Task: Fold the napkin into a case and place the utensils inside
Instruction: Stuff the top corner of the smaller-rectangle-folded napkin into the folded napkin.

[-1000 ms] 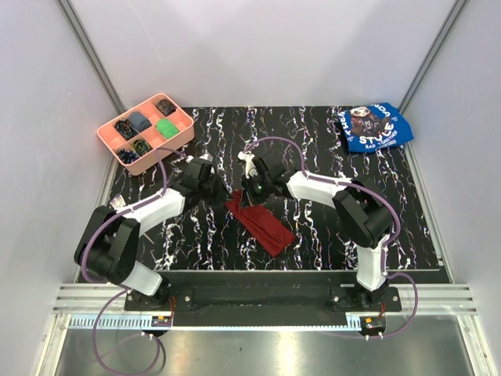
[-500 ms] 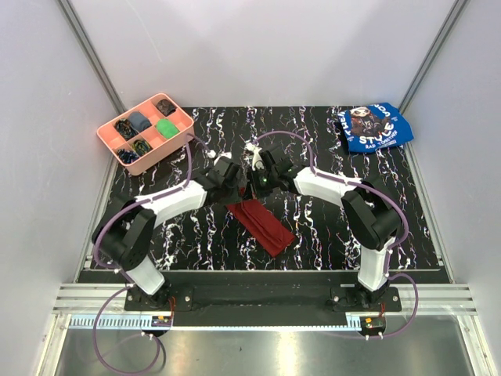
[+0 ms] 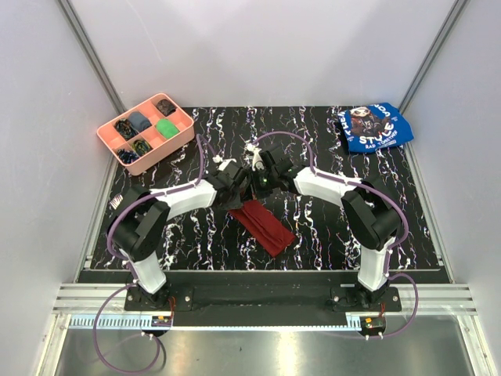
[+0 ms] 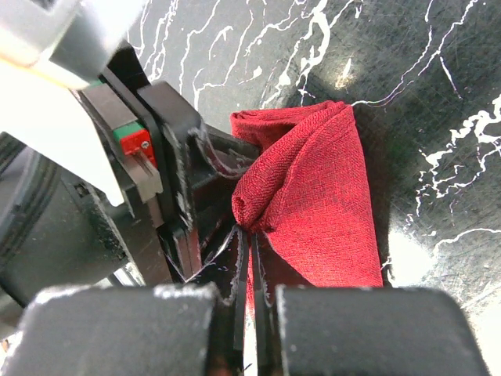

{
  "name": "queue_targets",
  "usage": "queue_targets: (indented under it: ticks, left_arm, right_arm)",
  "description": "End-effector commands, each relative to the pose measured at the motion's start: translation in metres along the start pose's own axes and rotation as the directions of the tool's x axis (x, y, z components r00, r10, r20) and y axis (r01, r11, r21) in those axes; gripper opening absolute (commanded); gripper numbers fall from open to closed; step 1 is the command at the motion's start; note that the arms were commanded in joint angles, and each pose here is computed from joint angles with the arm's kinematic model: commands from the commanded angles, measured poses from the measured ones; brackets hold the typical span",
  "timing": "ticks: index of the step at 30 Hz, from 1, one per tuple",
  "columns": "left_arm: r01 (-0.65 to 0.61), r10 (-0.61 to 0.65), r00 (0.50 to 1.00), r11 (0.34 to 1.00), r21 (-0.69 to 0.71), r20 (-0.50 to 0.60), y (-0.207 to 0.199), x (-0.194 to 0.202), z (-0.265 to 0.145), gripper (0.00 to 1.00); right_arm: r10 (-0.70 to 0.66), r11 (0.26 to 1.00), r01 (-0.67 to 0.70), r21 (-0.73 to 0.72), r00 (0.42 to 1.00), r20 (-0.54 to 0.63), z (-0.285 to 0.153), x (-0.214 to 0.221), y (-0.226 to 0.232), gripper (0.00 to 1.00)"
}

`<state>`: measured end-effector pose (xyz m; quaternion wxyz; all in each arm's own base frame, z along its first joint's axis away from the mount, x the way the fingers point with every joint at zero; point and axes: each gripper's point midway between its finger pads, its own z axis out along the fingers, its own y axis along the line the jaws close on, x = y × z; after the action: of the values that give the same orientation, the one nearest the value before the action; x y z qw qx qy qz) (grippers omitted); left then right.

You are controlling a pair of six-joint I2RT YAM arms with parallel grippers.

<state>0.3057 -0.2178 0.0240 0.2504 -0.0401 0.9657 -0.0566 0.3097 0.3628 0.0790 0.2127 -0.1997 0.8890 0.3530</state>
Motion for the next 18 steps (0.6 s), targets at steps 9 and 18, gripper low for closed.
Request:
queue_targets:
  ticks: [9,18]
  left_arm:
    - [0.087,-0.1,0.977,0.993,0.076,0.19,-0.005,-0.035,-0.028,0.0]
    - [0.127,-0.165,0.947,0.98,0.15,0.275,-0.003,-0.039,-0.038,0.0]
  right_arm:
    - [0.034,0.997,-0.036,-0.063,0.999,-0.041,0.004,0.004,0.008,0.0]
    - [0.044,0.994,-0.051,-0.095,0.996,-0.077,0.012,0.011,0.01,0.0]
